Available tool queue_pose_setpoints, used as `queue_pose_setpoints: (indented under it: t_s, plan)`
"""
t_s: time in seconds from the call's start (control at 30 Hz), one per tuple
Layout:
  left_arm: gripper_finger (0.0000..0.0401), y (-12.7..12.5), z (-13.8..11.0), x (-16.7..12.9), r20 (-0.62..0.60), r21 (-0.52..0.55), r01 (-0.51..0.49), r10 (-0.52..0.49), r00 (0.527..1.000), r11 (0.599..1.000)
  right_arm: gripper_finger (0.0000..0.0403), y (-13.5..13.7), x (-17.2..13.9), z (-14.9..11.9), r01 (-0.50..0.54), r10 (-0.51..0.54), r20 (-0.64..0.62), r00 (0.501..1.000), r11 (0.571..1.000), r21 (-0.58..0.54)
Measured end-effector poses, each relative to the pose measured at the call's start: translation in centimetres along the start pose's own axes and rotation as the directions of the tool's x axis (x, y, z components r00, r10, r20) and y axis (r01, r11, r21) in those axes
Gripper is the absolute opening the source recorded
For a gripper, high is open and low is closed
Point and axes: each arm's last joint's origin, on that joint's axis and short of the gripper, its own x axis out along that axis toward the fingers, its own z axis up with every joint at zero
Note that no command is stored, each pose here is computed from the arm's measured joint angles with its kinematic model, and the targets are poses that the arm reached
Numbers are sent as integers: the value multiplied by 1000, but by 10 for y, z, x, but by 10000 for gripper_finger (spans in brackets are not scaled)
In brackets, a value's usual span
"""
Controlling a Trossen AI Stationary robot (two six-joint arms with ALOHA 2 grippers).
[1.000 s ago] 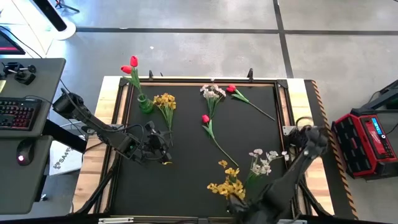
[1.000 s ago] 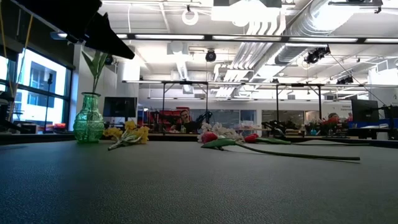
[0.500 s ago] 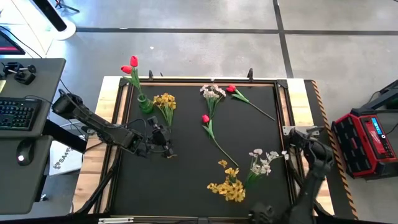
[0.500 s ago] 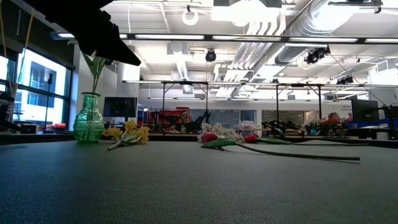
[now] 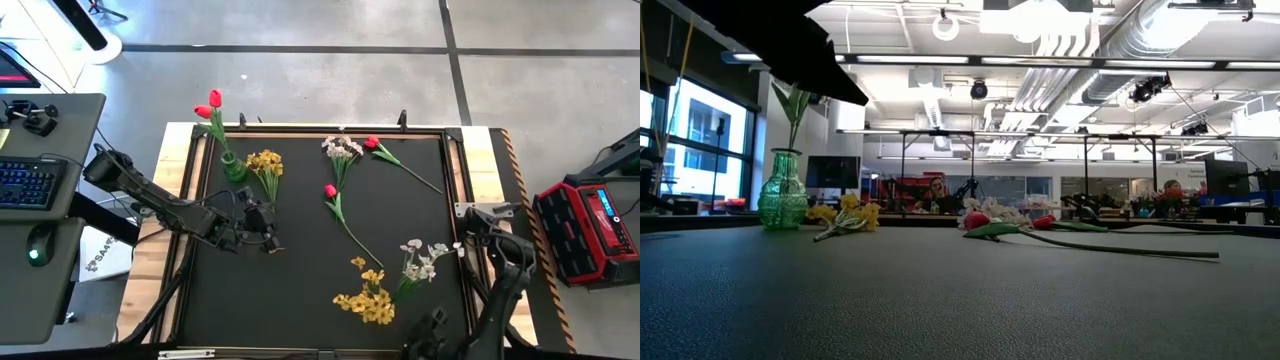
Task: Sort flowers into vase by color
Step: Move the yellow vase to the middle right of the table
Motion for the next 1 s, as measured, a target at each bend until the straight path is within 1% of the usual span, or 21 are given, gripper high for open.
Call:
queue_pose_setpoints:
  t_s: [0.13,0.3,0.47,0.6,0.77,0.9,1.0]
  plan:
    - [90,-1,0,0,-2,-19,22,-22,1000,1000,232,-10,2,0,104,-103,24,994,991,-81]
    - [90,-2,3,0,14,-49,33,-32,999,998,273,-18,12,-8,160,-155,48,987,978,-131]
    - [90,-2,4,0,10,-54,54,-54,999,997,319,-22,43,-25,124,-103,115,988,974,-192]
    - [90,-2,4,2,1,-76,73,-73,997,994,339,-27,57,-31,118,-67,229,971,969,-218]
    - [90,-1,4,4,-10,-92,95,-96,995,991,342,-35,67,-33,121,-57,329,943,977,-176]
    - [90,-1,4,4,-12,-93,105,-107,994,990,342,-34,74,-36,63,-4,390,921,989,-137]
    - [90,-1,4,4,-13,-93,106,-108,994,990,342,-34,80,-40,24,26,394,919,992,-121]
